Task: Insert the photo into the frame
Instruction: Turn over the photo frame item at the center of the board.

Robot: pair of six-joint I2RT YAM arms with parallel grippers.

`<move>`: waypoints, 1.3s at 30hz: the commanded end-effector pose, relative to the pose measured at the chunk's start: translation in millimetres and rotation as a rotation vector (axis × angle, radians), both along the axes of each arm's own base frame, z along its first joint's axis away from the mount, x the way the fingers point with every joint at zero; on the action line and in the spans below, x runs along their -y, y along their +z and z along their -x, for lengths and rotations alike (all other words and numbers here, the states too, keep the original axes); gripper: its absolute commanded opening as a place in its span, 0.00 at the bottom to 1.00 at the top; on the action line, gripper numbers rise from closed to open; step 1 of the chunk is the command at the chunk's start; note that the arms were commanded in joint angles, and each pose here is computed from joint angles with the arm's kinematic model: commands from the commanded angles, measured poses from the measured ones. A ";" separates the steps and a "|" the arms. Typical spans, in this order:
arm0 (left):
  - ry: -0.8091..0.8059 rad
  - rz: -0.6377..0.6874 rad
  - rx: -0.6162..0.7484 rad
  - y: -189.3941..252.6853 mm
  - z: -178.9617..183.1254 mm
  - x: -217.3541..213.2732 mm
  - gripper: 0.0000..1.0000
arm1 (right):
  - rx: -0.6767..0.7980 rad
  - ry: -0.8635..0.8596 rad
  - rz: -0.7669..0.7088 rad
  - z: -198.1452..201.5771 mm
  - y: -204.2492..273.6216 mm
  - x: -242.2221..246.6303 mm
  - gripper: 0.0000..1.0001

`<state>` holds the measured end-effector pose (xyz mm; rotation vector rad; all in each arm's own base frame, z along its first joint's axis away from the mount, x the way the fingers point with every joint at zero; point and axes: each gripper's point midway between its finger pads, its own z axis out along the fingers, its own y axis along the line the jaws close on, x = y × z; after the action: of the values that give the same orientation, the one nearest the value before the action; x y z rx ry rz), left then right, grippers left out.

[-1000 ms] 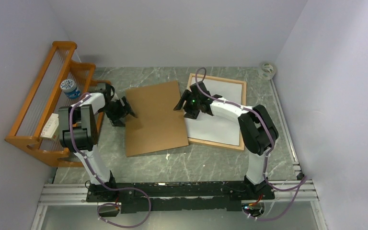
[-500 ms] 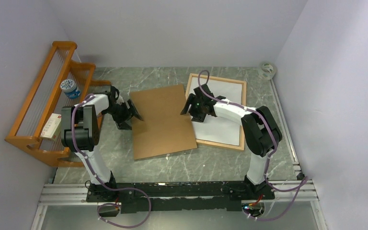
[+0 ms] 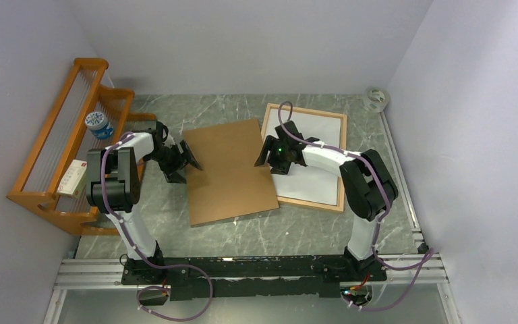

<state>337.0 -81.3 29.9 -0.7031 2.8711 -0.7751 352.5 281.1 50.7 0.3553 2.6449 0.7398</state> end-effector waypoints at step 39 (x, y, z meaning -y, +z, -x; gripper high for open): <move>0.013 -0.030 0.177 62.6 -18.3 -19.7 0.94 | 0.449 0.279 -0.597 2.0 191.7 -25.4 0.00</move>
<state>339.7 -76.6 47.2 -0.6876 2.8450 -0.7644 327.0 310.2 146.9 0.0730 2.3530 1.4074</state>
